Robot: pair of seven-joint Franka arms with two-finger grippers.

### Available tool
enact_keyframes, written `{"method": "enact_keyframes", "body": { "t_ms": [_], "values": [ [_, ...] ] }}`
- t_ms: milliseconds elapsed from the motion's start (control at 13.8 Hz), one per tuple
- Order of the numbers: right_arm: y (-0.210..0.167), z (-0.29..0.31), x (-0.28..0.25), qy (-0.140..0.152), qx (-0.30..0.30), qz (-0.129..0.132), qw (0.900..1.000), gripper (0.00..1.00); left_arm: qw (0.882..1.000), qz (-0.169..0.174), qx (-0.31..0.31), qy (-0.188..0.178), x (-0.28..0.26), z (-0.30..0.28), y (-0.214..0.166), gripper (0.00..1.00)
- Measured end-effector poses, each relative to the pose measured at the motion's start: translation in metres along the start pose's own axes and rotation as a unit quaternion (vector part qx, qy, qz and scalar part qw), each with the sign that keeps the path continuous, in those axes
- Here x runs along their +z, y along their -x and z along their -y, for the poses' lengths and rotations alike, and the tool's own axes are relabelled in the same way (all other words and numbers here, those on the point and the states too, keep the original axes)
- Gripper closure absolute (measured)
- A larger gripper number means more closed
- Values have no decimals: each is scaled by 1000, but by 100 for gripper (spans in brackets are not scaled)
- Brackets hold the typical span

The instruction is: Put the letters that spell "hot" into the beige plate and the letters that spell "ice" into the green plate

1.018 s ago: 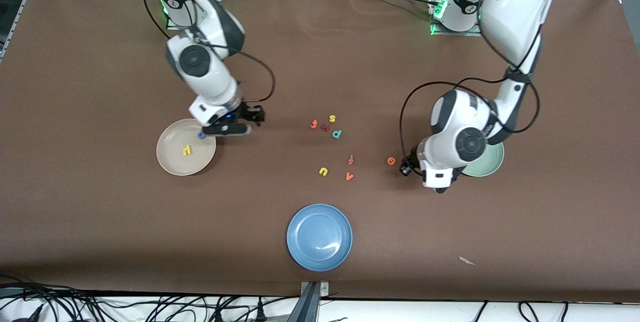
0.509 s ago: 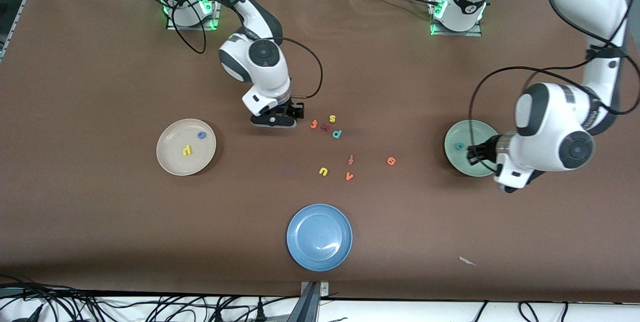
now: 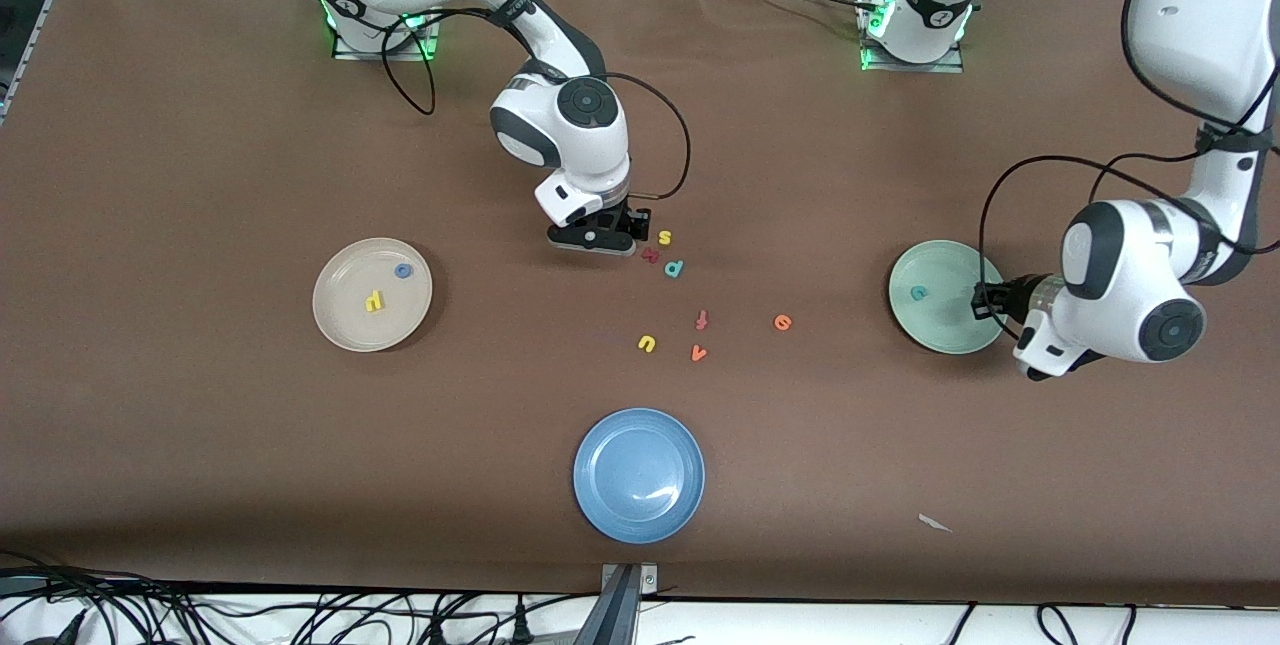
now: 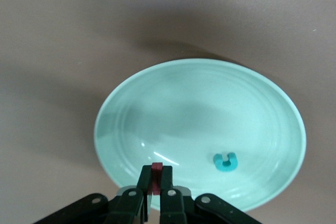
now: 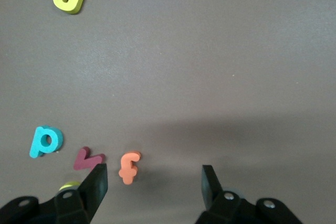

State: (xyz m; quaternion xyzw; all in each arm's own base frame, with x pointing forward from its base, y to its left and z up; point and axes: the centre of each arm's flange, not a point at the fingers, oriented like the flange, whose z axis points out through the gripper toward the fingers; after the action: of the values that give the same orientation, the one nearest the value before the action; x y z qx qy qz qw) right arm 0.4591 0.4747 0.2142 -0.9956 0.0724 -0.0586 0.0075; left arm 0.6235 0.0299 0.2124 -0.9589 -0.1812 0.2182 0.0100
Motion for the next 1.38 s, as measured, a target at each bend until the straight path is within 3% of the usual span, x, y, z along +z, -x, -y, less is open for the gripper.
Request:
{"method": "enact_keyframes", "body": {
  "t_ms": [218,509,727,872,1163,1381],
  "values": [
    [1,7,18,10,1,-5,1000,19,1000,6,3,-1,15,-5,-4,85],
    [7,15,39,19,0,-3,1000,20,1000,-17,2,9,2,-7,-10,45],
    [8,17,39,18,-1,-4,1000,22,995,-39,-35,81,-45,-27,-7,15],
    [10,18,42,20,-5,-5,1000,24,991,-50,-66,106,-71,-53,3,0],
    [13,20,43,22,-10,-12,1000,33,984,-75,-118,112,-76,-133,33,0],
    [13,22,41,21,-10,-14,1000,47,978,-65,-166,105,-50,-175,45,0]
  ]
}}
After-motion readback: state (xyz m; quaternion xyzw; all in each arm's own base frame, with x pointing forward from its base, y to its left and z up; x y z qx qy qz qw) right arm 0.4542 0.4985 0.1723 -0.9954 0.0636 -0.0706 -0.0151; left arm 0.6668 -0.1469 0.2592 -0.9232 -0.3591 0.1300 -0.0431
